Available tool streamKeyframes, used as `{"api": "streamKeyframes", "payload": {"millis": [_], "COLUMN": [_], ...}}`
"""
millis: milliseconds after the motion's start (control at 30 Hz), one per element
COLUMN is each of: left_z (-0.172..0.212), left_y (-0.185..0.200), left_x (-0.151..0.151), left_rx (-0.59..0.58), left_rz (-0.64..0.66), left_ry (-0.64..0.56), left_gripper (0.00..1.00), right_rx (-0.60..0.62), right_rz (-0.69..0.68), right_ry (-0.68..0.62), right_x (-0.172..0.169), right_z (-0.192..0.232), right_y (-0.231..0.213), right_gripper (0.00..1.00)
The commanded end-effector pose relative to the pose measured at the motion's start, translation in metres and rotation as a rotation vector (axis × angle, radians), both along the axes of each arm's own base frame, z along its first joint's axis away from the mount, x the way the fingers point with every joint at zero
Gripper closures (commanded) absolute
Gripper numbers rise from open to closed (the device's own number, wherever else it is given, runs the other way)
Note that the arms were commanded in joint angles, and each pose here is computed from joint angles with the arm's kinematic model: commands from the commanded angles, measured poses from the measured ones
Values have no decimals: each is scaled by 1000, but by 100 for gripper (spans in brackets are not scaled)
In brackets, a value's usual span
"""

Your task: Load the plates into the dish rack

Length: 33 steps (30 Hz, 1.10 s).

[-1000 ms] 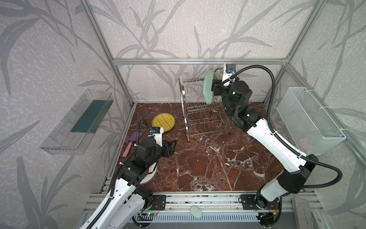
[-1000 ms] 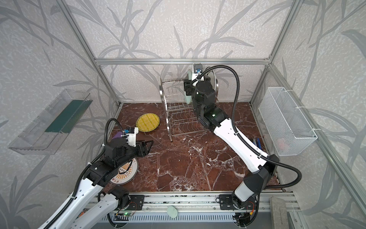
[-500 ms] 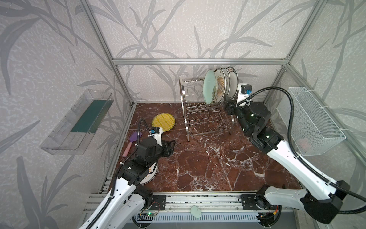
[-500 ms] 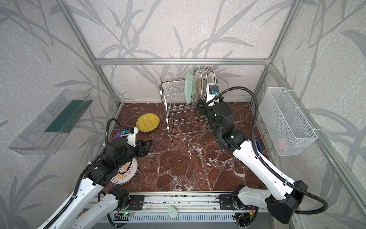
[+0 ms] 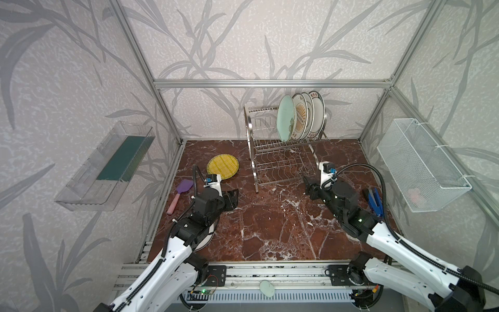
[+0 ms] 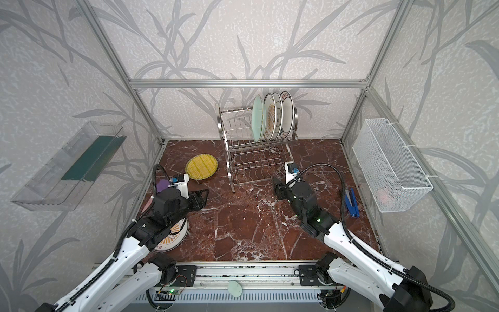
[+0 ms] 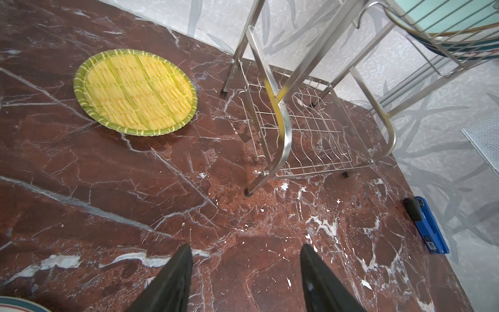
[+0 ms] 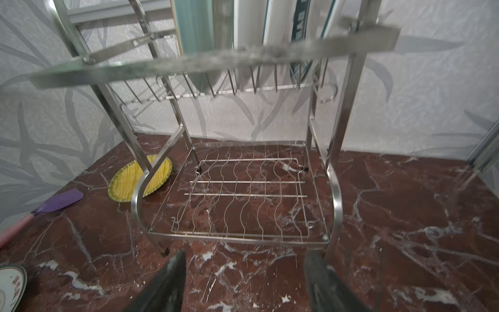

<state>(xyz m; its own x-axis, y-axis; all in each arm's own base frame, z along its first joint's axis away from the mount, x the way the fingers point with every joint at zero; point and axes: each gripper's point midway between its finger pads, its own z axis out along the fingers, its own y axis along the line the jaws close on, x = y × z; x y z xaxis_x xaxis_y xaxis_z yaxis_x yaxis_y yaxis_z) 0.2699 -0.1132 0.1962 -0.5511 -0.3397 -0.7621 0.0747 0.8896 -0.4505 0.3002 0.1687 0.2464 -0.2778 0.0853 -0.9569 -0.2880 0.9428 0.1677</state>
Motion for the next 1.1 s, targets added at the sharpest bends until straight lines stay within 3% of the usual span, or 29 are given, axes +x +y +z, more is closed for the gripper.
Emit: {"api": "streamKeyframes", "payload": {"millis": [0,300,1067], "left_z": [6,-5,-48], "left_y": [8,11,65], "left_x": [9,21,90], "left_rx": [-13,-10,-256], "left_rz": [68,93,264], "left_ry": [-35,12,164], "left_gripper": [38,38,38], "right_rx": [155,206,199], "right_rz": [54,131,173], "right_ry": [46,182,220], "right_x": [-8,-20,-32], "right_z": [-7,-57,-60], "right_y": [13,28,29], "right_gripper": [32,33,33]}}
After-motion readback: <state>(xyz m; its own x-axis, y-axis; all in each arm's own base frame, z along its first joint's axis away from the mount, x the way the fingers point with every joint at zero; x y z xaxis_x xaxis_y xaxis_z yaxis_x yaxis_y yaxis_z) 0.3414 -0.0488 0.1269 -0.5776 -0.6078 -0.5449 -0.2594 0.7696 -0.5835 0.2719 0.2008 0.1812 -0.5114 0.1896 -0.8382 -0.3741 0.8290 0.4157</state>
